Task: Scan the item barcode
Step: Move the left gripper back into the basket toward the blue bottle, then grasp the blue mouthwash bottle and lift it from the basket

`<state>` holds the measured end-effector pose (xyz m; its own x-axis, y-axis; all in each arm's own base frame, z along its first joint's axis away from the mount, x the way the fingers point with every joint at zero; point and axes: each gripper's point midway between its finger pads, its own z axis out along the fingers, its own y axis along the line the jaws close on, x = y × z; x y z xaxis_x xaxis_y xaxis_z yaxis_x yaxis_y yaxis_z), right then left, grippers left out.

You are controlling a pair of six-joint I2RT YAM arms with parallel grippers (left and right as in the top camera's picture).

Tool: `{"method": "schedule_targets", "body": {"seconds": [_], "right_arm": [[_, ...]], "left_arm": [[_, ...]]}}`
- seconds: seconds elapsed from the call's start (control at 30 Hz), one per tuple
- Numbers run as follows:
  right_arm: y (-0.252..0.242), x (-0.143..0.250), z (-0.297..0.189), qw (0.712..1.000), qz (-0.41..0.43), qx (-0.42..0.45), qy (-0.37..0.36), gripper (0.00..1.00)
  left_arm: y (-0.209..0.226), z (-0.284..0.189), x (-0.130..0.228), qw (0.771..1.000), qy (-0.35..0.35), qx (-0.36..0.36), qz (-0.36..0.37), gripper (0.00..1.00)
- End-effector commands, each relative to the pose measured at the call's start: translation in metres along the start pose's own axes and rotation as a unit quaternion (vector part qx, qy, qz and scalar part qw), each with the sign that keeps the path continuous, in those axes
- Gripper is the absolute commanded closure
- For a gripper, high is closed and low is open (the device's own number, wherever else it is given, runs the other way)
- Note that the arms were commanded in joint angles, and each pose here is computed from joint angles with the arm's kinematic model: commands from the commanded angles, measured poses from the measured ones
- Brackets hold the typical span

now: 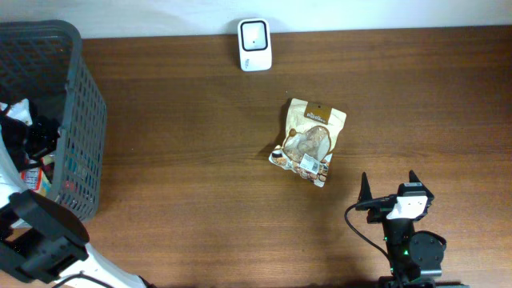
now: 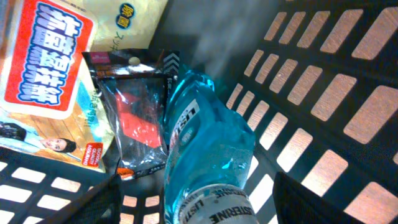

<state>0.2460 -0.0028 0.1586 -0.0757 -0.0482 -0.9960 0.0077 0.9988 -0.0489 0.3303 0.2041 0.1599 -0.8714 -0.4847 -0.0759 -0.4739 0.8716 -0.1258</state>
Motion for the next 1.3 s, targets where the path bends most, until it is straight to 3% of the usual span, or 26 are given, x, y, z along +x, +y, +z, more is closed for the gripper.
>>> {"method": "schedule_targets", "body": {"seconds": [0.0,0.6,0.73,1.07,1.27], "right_arm": [[0.0,0.003,0.0,1.0,0.0,0.001,0.003,0.02],[0.0,0.003,0.0,1.0,0.0,0.001,0.002,0.02],[0.0,0.003,0.0,1.0,0.0,0.001,0.002,0.02],[0.0,0.003,0.0,1.0,0.0,0.001,0.003,0.02],[0.0,0.003,0.0,1.0,0.0,0.001,0.002,0.02]], "left_arm": [[-0.01,0.002,0.001,0.999,0.009,0.028,0.015,0.3],[-0.007,0.013,0.0,1.0,0.013,0.023,0.015,0.54],[-0.006,0.015,0.0,1.0,0.014,0.023,0.014,0.67],[-0.007,0.011,-0.001,1.0,0.013,0.023,0.008,0.75],[-0.009,-0.021,-0.016,0.999,-0.027,0.019,-0.001,0.78]]}}
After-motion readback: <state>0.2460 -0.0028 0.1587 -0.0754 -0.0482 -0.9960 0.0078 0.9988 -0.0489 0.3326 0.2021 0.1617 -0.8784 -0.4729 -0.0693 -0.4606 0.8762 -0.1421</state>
